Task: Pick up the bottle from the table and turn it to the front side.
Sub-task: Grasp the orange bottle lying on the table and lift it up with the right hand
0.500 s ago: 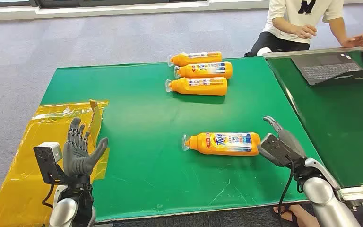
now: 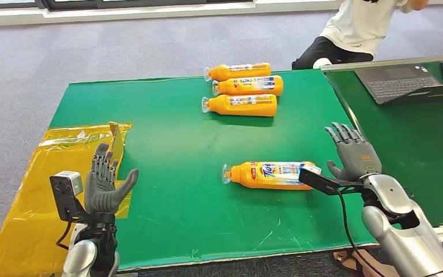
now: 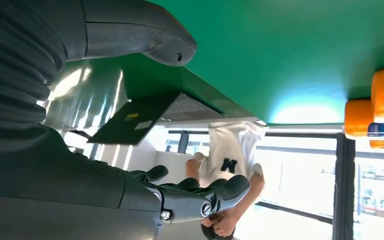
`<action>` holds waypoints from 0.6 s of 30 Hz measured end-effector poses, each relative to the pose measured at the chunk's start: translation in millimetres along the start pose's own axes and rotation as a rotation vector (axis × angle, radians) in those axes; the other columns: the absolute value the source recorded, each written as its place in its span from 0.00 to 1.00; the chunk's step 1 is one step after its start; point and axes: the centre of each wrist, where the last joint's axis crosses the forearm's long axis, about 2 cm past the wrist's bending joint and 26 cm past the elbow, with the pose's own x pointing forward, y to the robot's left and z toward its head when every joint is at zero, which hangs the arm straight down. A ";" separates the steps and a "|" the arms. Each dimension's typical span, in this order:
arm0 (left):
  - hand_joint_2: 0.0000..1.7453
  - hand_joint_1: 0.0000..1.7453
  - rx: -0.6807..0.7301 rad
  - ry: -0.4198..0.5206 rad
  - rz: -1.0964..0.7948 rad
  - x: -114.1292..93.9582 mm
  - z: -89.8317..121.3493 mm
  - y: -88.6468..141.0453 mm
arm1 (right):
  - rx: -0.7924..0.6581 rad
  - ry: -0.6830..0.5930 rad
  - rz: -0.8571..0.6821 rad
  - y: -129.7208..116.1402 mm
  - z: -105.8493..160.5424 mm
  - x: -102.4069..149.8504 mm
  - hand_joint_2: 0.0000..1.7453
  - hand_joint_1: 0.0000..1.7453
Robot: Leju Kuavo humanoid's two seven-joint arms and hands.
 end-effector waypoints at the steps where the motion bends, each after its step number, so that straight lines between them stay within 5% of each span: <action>1: 1.00 0.00 -0.006 0.001 0.002 -0.1 -1.0 -0.6 | 0.003 -0.011 0.013 -2.7 -4.0 1.7 1.00 0.00; 8: 1.00 0.00 -0.034 0.013 0.016 -2.0 -3.7 -3.9 | 0.013 -0.102 0.048 -24.1 -26.7 10.3 1.00 0.00; 18: 1.00 0.00 -0.044 0.019 0.013 -1.9 -12.9 -6.2 | 0.174 -0.235 -0.254 -17.1 -45.3 28.0 1.00 0.00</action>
